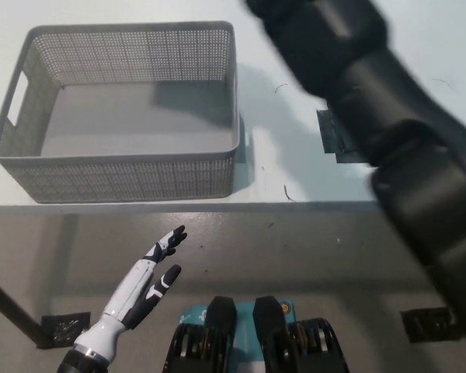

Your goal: Use the right hand to pick up a small rectangular container and put it into a bigger container on the left side

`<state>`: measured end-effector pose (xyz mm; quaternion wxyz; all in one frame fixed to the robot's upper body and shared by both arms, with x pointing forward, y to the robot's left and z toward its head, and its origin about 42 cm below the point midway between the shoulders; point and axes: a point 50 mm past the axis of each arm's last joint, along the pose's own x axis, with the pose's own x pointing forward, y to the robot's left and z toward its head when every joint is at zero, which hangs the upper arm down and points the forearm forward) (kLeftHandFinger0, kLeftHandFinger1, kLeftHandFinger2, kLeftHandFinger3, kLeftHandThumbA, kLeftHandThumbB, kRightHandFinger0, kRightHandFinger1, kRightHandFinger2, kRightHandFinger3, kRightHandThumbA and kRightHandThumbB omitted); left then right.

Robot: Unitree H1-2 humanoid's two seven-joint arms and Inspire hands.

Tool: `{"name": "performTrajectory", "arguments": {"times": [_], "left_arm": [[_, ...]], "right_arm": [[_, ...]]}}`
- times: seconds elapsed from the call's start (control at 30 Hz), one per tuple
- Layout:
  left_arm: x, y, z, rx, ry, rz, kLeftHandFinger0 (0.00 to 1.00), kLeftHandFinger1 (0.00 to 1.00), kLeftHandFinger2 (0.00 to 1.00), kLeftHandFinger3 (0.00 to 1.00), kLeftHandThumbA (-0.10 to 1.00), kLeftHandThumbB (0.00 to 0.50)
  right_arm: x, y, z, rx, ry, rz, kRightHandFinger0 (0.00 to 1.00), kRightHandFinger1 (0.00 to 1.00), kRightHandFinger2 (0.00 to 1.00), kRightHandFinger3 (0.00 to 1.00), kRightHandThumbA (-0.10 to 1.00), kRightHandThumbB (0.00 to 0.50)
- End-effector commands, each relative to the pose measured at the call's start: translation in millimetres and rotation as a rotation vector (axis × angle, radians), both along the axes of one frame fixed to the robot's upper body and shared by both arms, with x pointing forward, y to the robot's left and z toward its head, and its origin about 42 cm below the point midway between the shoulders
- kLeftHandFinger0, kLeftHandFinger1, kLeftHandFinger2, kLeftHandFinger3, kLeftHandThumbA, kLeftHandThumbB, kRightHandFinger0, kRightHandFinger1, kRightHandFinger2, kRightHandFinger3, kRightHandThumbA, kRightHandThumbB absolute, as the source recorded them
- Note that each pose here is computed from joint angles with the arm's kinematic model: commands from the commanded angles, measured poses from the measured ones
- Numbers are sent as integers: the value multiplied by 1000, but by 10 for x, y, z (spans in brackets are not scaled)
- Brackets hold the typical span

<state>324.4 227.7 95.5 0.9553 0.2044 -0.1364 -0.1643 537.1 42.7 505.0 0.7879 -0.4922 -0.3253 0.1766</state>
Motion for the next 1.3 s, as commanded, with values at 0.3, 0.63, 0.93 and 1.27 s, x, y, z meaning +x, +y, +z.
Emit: {"name": "performTrajectory", "arguments": {"times": [0.3,0.63,0.93,1.27], "left_arm": [[52,37,123,-33,-60,-7,1000,1000,1000,1000,1000,240],[96,43,147,-31,-57,-14,1000,1000,1000,1000,1000,270],[116,24,162,-33,-65,-13,1000,1000,1000,1000,1000,277],[132,27,170,-14,-79,-16,1000,1000,1000,1000,1000,271]], "right_arm": [[-23,429,-556,-253,123,-103,200,624,1000,1000,-81,213],[98,204,-684,-442,312,-198,1000,1000,1000,1000,823,488],[53,203,-241,-172,473,51,1000,1000,1000,1000,1000,470],[-254,-24,913,176,234,365,1000,1000,1000,1000,1000,497]]}}
